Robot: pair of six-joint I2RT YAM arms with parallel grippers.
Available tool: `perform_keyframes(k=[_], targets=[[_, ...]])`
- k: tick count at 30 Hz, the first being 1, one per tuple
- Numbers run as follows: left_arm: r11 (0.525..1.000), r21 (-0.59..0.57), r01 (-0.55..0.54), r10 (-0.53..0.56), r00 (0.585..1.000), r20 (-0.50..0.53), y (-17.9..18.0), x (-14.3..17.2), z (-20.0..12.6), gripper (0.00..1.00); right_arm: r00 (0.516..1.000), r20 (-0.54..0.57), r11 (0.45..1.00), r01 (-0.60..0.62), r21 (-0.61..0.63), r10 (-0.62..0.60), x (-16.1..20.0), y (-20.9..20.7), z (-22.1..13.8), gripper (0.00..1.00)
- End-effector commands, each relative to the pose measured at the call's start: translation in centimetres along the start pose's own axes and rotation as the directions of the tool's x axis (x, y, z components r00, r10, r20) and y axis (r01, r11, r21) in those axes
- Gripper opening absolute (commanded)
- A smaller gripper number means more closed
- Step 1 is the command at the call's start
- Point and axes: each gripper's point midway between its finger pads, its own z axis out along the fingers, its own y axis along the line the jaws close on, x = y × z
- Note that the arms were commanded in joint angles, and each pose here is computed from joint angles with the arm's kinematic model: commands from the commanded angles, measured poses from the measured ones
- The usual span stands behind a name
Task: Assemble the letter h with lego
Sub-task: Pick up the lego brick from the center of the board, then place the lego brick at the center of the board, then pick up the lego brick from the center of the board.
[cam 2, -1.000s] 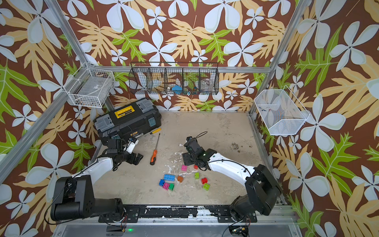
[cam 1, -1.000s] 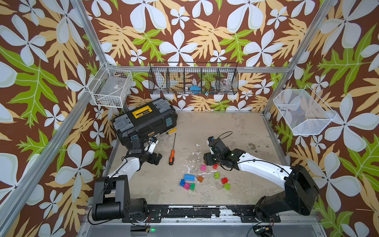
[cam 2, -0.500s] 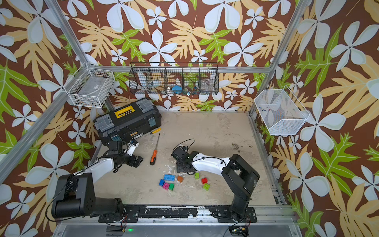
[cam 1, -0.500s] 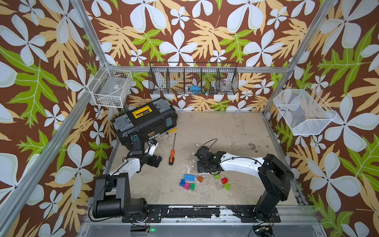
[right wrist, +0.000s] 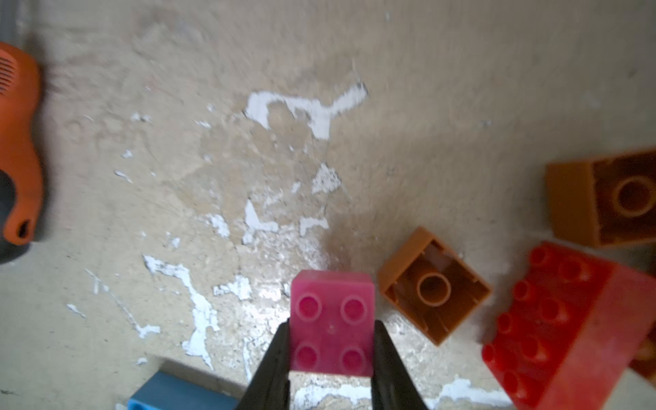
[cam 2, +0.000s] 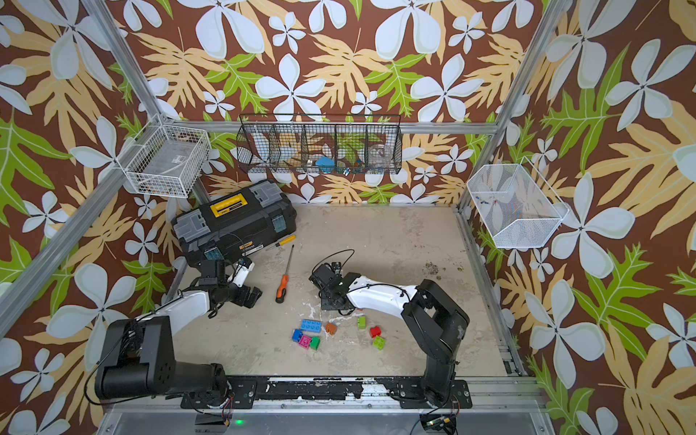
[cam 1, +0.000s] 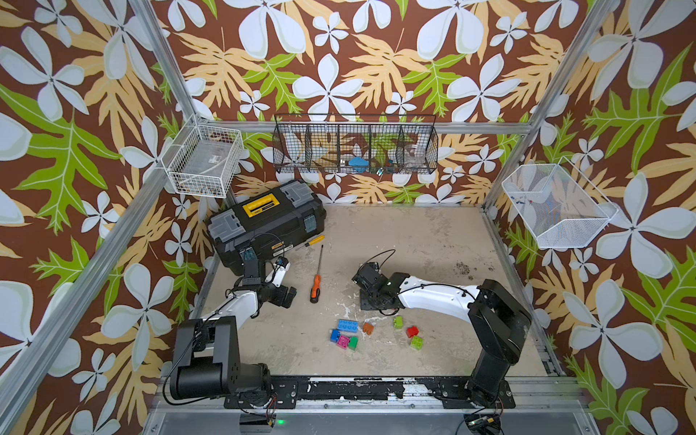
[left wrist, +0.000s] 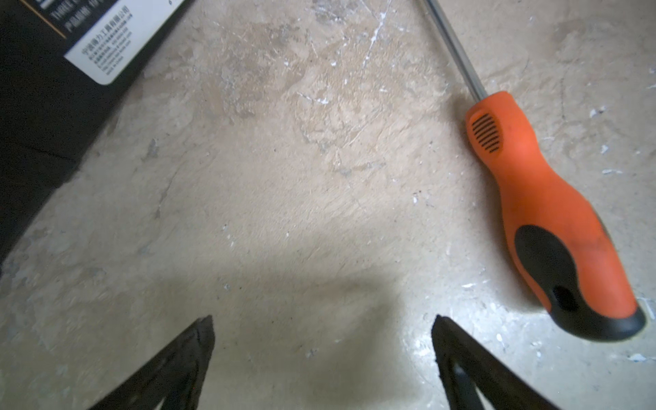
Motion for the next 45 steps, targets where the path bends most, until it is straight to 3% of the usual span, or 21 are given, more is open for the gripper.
perform_keyframes(k=[1, 7, 15, 21, 26, 31, 36, 45], targets=[[1.0, -0.006, -0.006, 0.006, 1.0, 0.014, 0.2, -0.3, 0.0, 1.0, 0.998, 0.054, 0.999, 0.04, 0.033, -0.042, -2.4, -0.1, -0.4, 0.29], [1.0, -0.007, -0.007, 0.007, 1.0, 0.015, 0.2, -0.3, 0.0, 1.0, 0.997, 0.072, 0.999, 0.029, 0.015, -0.03, -5.9, 0.9, 2.2, 0.29], [1.0, -0.004, -0.004, 0.004, 1.0, 0.009, 0.2, -0.2, 0.1, 1.0, 0.999, 0.001, 0.999, 0.037, 0.038, -0.037, -4.8, 0.8, 5.8, 0.32], [1.0, 0.001, -0.005, 0.005, 1.0, 0.005, 0.1, -0.1, 0.2, 1.0, 0.998, 0.019, 0.998, 0.055, 0.017, -0.056, -5.8, 0.6, 1.7, 0.53], [1.0, 0.013, -0.007, 0.007, 1.0, 0.004, -0.1, -0.2, 0.2, 1.0, 0.999, 0.003, 0.999, 0.053, 0.005, -0.053, -2.9, -2.3, -2.8, 0.62], [0.999, 0.051, -0.013, 0.013, 1.0, 0.009, -0.8, -0.2, 0.1, 1.0, 0.997, -0.062, 0.999, 0.033, -0.027, -0.035, 2.7, -6.0, -4.7, 0.6], [0.995, 0.092, -0.024, 0.023, 1.0, 0.021, -1.5, -0.4, -0.2, 1.0, 0.991, -0.135, 0.999, 0.014, -0.046, -0.02, 6.6, -7.6, -4.0, 0.55], [0.977, 0.19, -0.1, 0.083, 0.992, 0.095, -3.2, -2.5, -1.9, 1.0, 0.986, -0.166, 1.0, 0.026, -0.011, -0.028, 8.0, -8.4, -1.7, 0.43]])
